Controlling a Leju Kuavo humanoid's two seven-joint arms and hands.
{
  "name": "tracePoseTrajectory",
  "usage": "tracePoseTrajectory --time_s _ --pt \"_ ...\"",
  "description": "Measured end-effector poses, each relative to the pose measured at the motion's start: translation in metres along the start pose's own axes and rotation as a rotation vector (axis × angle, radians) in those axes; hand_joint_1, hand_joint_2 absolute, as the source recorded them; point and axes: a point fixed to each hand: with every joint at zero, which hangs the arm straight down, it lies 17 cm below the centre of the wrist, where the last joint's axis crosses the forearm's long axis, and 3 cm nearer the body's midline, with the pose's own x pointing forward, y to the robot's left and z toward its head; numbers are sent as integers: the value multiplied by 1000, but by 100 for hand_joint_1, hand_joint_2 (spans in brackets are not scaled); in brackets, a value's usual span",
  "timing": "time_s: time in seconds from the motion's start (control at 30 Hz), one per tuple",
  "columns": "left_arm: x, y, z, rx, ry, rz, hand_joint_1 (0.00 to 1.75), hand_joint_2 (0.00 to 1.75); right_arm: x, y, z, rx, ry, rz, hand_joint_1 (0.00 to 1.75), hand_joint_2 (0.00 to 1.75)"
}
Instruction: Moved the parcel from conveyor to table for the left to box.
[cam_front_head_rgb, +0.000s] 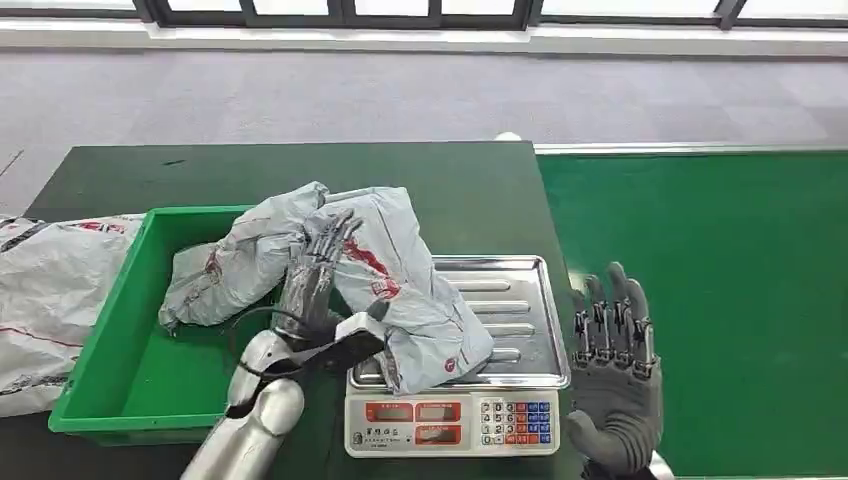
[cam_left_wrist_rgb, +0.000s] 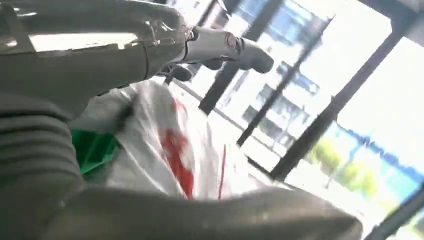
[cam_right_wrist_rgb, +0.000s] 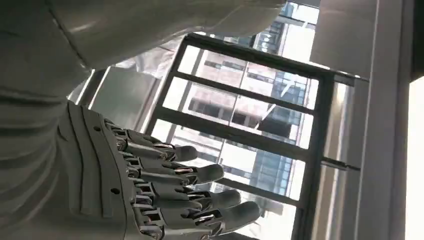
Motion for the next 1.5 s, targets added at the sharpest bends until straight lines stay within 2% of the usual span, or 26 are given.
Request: tracePoseTrajectory --time_s 0.13,0.27,0.4,0.6,0.63,0.9,1.2,1.5 --pt "-26 -57 -12 -260 16 -75 0 175 11 2 -6 14 -40 -5 0 175" --pt "-45 -112 5 -540 4 -181 0 175 16 1 -11 15 -59 -22 0 175" --pt "-59 -132 12 -671 7 -256 0 175 18 2 -12 27 -67 -30 0 175" --pt "-73 -140 18 -787 -4 -330 0 175 20 2 -12 34 -72 -23 0 175" --pt "-74 -140 17 -793 -4 -335 175 175 20 2 -12 34 -72 -22 0 175" --pt "-75 -142 19 -852 -39 -367 175 175 23 1 -10 30 -71 -25 0 175" --pt "-71 -137 11 -835 -66 -390 175 175 25 0 -10 27 -73 -37 0 175" --pt "-73 -140 21 -821 -67 -393 175 175 27 2 -15 42 -86 -67 0 175"
